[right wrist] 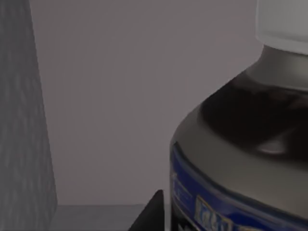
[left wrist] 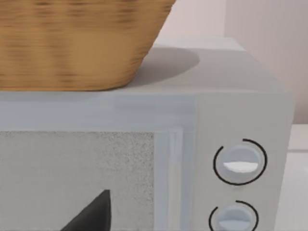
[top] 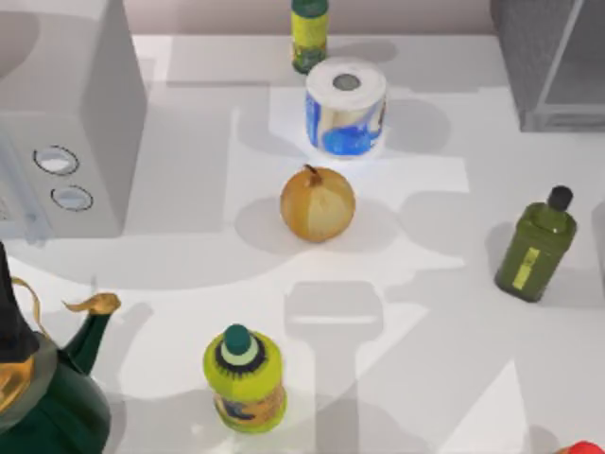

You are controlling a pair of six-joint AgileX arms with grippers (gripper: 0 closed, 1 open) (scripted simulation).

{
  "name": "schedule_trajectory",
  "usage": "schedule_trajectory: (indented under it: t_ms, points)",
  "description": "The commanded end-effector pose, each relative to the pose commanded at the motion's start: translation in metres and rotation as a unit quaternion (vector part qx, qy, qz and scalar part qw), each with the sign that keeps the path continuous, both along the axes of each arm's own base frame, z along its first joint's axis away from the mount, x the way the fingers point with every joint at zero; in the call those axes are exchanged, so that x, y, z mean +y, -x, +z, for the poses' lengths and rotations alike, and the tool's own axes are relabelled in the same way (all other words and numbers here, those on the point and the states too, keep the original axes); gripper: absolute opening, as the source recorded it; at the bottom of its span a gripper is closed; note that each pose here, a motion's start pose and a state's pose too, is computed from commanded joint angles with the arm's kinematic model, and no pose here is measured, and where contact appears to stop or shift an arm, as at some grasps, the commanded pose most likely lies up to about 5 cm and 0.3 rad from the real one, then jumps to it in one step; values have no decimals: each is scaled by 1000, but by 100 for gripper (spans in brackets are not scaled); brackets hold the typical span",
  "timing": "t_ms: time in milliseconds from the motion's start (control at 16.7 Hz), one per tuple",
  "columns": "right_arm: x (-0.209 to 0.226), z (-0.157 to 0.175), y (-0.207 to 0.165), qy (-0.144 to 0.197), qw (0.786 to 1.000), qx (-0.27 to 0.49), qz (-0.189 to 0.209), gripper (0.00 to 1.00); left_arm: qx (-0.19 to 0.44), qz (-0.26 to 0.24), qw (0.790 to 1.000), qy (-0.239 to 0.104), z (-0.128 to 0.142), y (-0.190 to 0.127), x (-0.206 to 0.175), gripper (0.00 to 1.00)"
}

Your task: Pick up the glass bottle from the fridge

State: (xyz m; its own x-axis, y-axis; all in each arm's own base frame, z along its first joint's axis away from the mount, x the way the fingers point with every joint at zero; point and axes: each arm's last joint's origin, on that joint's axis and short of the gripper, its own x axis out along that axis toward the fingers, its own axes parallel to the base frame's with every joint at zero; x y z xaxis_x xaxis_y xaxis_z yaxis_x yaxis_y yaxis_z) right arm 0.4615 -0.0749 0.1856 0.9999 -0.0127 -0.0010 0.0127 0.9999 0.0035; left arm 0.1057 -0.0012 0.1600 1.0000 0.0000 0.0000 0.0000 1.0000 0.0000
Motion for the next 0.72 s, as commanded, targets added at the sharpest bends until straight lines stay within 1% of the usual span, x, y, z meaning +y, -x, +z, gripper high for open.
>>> schedule_trajectory:
  t_ms: [240, 420, 600, 720]
  points:
    - [-1, -1, 9, -2, 1000, 1, 0, 0, 0, 0, 1000, 0, 0, 0, 0, 100]
    - [-2, 9, 34, 2, 1000, -13, -1, 0, 0, 0, 1000, 0, 0, 0, 0, 100]
    - [0, -11, 66, -6, 1000, 23, 0, 0, 0, 0, 1000, 0, 0, 0, 0, 100]
    - [2, -6, 86, -3, 1000, 12, 0, 0, 0, 0, 1000, 0, 0, 0, 0, 100]
